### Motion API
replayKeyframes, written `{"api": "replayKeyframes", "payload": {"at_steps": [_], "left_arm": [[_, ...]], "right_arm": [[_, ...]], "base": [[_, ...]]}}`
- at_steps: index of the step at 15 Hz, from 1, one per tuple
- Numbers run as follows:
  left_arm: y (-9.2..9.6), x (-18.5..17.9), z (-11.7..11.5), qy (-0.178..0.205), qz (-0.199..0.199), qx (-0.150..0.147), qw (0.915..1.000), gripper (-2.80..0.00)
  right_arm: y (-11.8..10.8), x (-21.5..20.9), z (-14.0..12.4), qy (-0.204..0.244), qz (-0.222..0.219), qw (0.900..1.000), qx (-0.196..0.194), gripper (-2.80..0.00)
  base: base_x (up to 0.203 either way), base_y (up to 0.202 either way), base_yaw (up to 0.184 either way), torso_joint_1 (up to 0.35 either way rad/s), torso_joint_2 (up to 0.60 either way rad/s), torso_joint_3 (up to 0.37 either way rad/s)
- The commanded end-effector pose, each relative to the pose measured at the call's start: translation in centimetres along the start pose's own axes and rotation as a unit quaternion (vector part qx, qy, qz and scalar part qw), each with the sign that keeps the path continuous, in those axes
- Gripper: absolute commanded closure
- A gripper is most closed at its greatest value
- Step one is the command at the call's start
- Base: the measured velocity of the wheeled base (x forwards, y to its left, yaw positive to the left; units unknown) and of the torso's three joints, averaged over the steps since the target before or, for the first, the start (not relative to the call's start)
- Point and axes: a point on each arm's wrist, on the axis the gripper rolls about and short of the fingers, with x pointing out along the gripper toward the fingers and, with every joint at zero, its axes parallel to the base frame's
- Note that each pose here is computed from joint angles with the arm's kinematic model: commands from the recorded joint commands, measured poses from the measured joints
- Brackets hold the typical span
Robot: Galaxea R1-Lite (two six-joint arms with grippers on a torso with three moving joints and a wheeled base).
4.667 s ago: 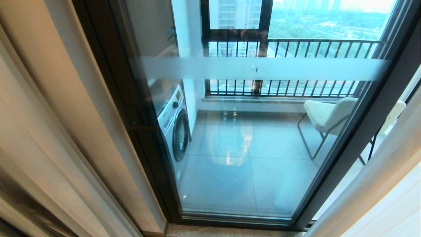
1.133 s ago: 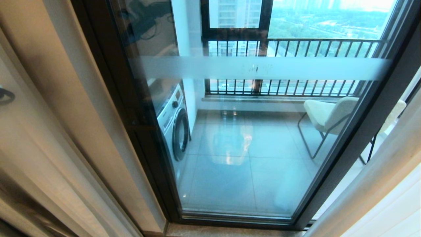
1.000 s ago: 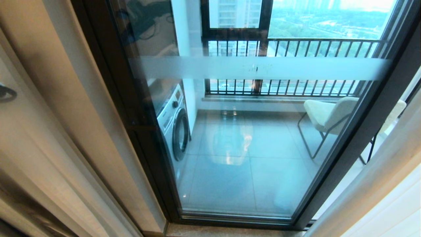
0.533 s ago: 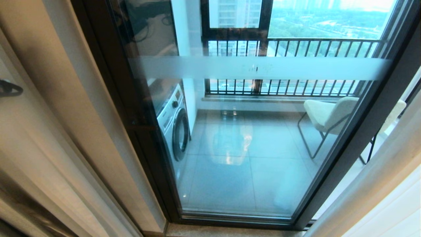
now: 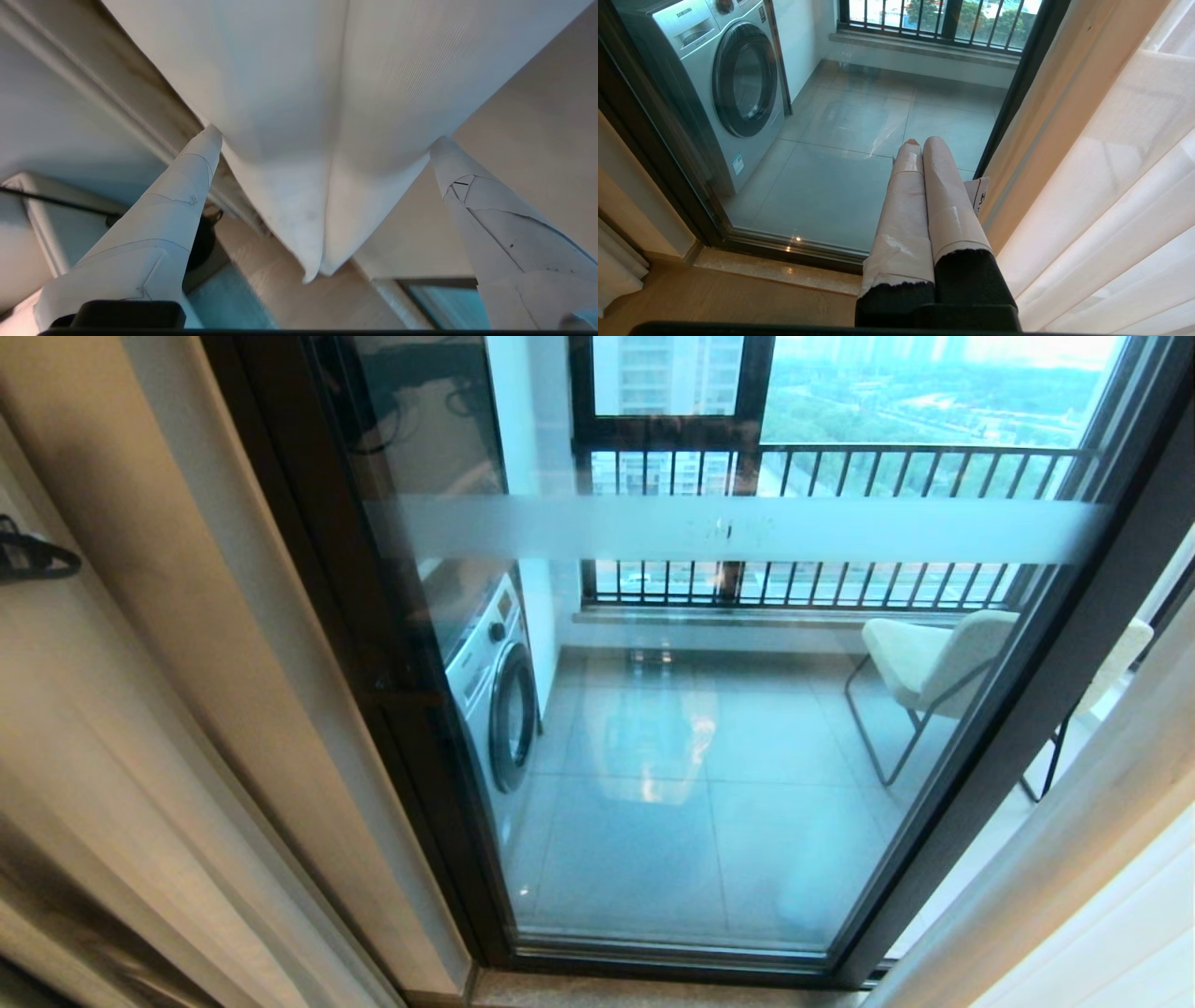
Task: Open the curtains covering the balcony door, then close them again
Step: Close the inner curtains on both sides
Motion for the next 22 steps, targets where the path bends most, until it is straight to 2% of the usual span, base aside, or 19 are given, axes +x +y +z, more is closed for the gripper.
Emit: {"api": "replayKeyframes", "payload": {"at_steps": [1, 6, 10, 18, 20, 22], "left_arm": [[-0.2, 1.0, 0.7, -0.007, 0.004, -0.005, 1.0, -2.8], [1.7, 2.2, 1.7, -0.016, 0.036, -0.013, 0.9991, -2.8], [3.3, 2.4, 2.7, -0.049, 0.052, -0.041, 0.9966, -2.8], [3.8, 0.8, 3.7, -0.085, 0.04, -0.12, 0.9883, -2.8], [3.7, 0.7, 3.8, -0.084, 0.034, -0.121, 0.9885, -2.8], [3.6, 1.0, 3.7, -0.078, 0.01, -0.118, 0.9899, -2.8]], "right_arm": [[0.0, 0.0, 0.0, 0.0, 0.001, 1.0, 0.0, 0.0], [0.0, 0.0, 0.0, 0.0, 0.001, 1.0, 0.0, 0.0], [0.0, 0.0, 0.0, 0.0, 0.001, 1.0, 0.0, 0.0], [0.0, 0.0, 0.0, 0.0, 0.001, 1.0, 0.0, 0.0], [0.0, 0.0, 0.0, 0.0, 0.001, 1.0, 0.0, 0.0], [0.0, 0.0, 0.0, 0.0, 0.001, 1.0, 0.0, 0.0]], "base": [[0.0, 0.0, 0.0, 0.0, 0.0, 0.0], [0.0, 0.0, 0.0, 0.0, 0.0, 0.0], [0.0, 0.0, 0.0, 0.0, 0.0, 0.0], [0.0, 0.0, 0.0, 0.0, 0.0, 0.0], [0.0, 0.0, 0.0, 0.0, 0.0, 0.0], [0.0, 0.0, 0.0, 0.0, 0.0, 0.0]]}}
